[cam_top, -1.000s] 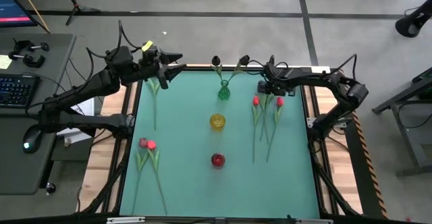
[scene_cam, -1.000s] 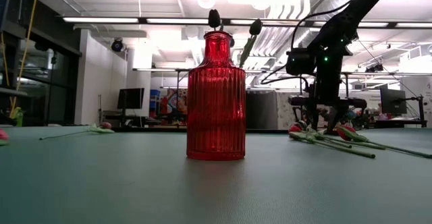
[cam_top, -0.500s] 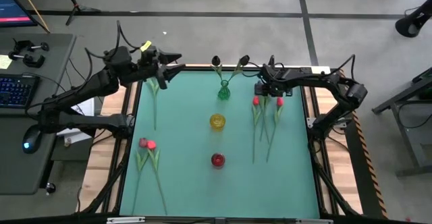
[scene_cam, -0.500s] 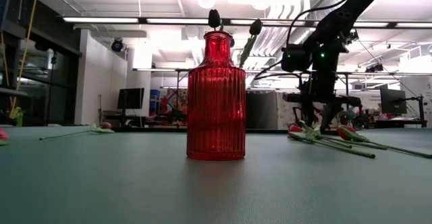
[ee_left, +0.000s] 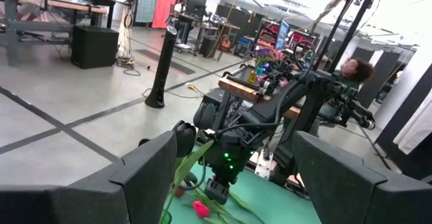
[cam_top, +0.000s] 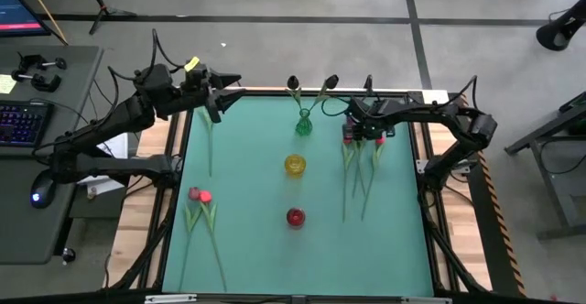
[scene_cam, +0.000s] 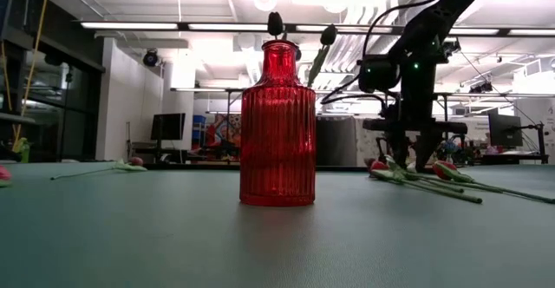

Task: Sort flowers into vase by color
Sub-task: Put the black tulip into the green vase

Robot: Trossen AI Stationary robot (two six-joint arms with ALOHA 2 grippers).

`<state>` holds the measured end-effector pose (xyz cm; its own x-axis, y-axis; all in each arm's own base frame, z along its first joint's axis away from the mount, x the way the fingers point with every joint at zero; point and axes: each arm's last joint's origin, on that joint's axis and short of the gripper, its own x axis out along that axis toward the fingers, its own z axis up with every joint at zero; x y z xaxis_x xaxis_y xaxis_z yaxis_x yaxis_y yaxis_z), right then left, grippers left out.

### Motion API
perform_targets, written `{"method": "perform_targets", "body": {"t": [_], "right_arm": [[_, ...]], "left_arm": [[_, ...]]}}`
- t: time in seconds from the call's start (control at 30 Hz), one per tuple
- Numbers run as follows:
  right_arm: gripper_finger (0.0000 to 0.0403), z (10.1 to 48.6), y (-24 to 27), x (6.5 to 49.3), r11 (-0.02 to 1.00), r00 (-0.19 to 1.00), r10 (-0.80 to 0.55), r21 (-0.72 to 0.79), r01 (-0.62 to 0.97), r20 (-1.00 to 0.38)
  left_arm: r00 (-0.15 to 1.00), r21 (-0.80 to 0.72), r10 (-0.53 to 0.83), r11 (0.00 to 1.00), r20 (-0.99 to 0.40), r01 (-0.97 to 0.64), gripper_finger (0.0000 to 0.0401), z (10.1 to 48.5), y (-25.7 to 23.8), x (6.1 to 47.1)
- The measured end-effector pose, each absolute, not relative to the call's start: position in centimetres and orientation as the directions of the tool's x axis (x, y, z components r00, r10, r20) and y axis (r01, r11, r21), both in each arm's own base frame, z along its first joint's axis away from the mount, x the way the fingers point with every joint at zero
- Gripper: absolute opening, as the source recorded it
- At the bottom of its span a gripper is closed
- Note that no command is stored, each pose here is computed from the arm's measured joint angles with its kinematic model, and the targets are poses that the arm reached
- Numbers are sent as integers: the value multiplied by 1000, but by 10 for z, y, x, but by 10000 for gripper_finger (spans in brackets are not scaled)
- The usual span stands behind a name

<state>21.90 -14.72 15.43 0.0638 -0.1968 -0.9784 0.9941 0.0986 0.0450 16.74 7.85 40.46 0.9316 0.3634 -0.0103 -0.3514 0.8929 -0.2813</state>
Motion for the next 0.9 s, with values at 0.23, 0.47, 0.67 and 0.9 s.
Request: {"method": "perform_targets", "body": {"t": [0.23,0.47,0.67,0.9], "right_arm": [[153,161,-144,220,112,100,-195,79,991,-976],[153,177,-139,211,136,112,-211,84,987,-971],[153,176,-132,210,153,84,-170,58,987,-982],[153,175,-117,217,203,90,-132,62,977,-987]], "left_arm": [[931,-280,365,894,5,-349,284,407,77,163],[928,-248,374,899,9,-360,284,408,76,162],[927,-247,374,899,9,-361,284,408,76,162],[927,-246,375,899,9,-361,284,408,76,162]]}}
